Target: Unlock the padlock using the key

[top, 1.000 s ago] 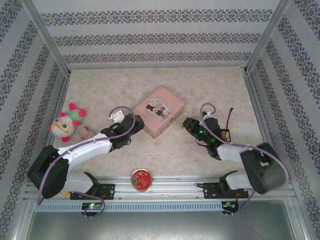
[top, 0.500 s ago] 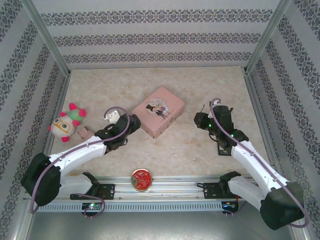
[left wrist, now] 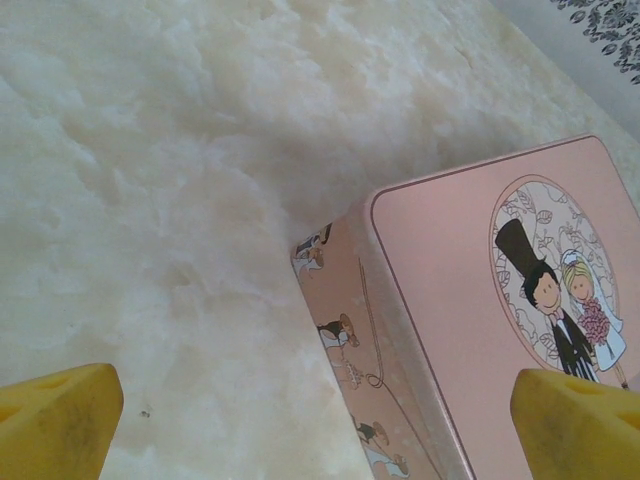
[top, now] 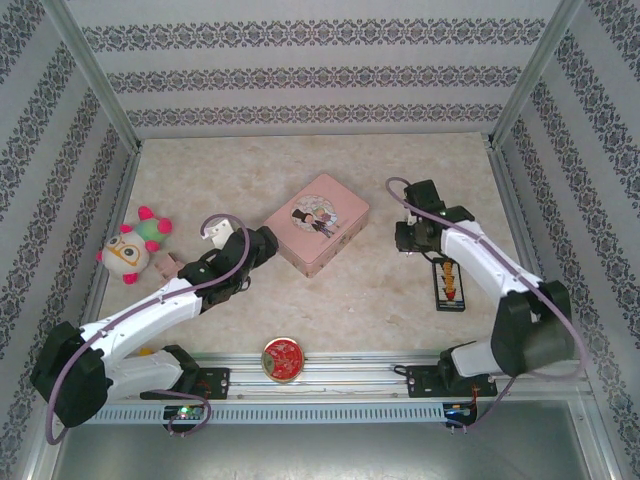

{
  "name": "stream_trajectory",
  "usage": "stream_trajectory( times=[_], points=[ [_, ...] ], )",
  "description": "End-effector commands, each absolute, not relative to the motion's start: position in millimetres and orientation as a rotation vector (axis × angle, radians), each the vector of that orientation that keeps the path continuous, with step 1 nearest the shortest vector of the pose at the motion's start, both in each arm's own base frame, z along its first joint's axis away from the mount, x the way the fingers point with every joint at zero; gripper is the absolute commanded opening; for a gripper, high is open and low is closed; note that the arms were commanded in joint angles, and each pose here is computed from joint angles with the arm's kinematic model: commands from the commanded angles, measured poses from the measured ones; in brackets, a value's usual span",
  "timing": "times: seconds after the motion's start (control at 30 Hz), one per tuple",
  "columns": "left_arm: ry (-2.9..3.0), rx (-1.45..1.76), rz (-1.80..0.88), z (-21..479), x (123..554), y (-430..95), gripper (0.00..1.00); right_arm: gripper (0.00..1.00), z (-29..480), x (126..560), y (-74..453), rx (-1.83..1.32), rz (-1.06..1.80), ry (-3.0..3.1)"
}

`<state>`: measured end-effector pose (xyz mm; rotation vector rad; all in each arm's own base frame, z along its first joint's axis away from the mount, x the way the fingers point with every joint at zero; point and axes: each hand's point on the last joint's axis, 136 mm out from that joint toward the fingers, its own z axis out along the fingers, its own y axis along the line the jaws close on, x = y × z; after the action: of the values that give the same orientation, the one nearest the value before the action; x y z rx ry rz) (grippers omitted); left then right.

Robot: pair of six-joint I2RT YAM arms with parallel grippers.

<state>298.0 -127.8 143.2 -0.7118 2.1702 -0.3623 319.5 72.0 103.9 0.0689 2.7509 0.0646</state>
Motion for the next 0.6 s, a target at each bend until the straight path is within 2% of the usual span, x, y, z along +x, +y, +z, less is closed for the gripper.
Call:
stream_trajectory(
  times=[0.0, 0.57],
  points=[
    [2.195, -0.698, -0.3, 139.7, 292.8, -116.1, 0.99, 0.04, 100.2, 321.8, 51.0, 0.033, -0.078, 2.81],
    [2.223, -0.716, -0.284, 128.8, 292.5, -116.9, 0.99, 0.12, 41.5, 349.8, 62.7, -0.028, 0.012, 2.995]
  ],
)
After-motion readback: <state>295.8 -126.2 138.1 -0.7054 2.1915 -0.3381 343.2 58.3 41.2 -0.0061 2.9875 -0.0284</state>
